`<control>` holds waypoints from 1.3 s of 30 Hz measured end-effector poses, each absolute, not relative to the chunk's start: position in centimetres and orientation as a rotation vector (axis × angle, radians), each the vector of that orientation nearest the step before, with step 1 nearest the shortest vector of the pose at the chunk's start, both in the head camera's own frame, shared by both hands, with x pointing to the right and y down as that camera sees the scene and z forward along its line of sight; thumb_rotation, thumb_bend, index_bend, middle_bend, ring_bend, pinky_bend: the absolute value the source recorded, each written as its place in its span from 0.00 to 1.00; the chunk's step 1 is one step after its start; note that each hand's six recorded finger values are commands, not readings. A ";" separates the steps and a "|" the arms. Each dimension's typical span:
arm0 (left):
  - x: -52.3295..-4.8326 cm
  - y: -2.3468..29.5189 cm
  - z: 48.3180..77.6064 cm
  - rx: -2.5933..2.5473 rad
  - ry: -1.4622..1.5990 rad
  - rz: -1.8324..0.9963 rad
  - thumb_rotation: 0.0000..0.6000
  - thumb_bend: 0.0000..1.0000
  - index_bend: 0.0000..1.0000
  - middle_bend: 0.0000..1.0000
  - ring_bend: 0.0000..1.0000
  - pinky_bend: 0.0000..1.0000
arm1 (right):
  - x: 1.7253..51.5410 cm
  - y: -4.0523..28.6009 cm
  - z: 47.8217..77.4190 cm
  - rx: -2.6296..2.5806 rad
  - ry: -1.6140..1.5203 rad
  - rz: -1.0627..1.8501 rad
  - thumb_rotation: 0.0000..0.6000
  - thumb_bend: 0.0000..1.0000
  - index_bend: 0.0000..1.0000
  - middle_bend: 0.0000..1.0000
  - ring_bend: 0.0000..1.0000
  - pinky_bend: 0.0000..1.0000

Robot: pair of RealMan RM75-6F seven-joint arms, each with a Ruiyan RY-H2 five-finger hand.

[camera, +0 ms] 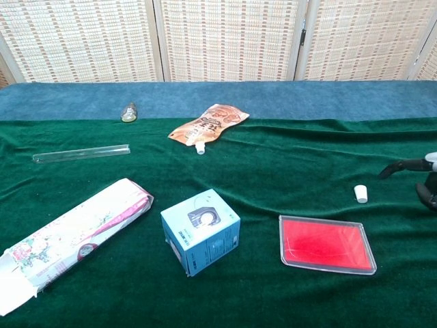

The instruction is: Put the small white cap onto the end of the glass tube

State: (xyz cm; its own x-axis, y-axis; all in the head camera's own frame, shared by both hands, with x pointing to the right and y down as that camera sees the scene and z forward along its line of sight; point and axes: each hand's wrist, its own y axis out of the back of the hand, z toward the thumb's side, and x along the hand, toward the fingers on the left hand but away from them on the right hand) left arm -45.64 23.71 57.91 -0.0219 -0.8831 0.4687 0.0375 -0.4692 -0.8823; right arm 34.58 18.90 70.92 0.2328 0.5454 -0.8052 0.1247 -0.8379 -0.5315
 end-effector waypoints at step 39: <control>-45.7 24.3 58.3 -1.536 0.911 -1.595 1.00 0.29 0.19 0.14 0.08 0.00 | 32.6 22.5 69.4 -2.170 -0.468 1.562 0.72 0.87 0.19 0.90 1.00 1.00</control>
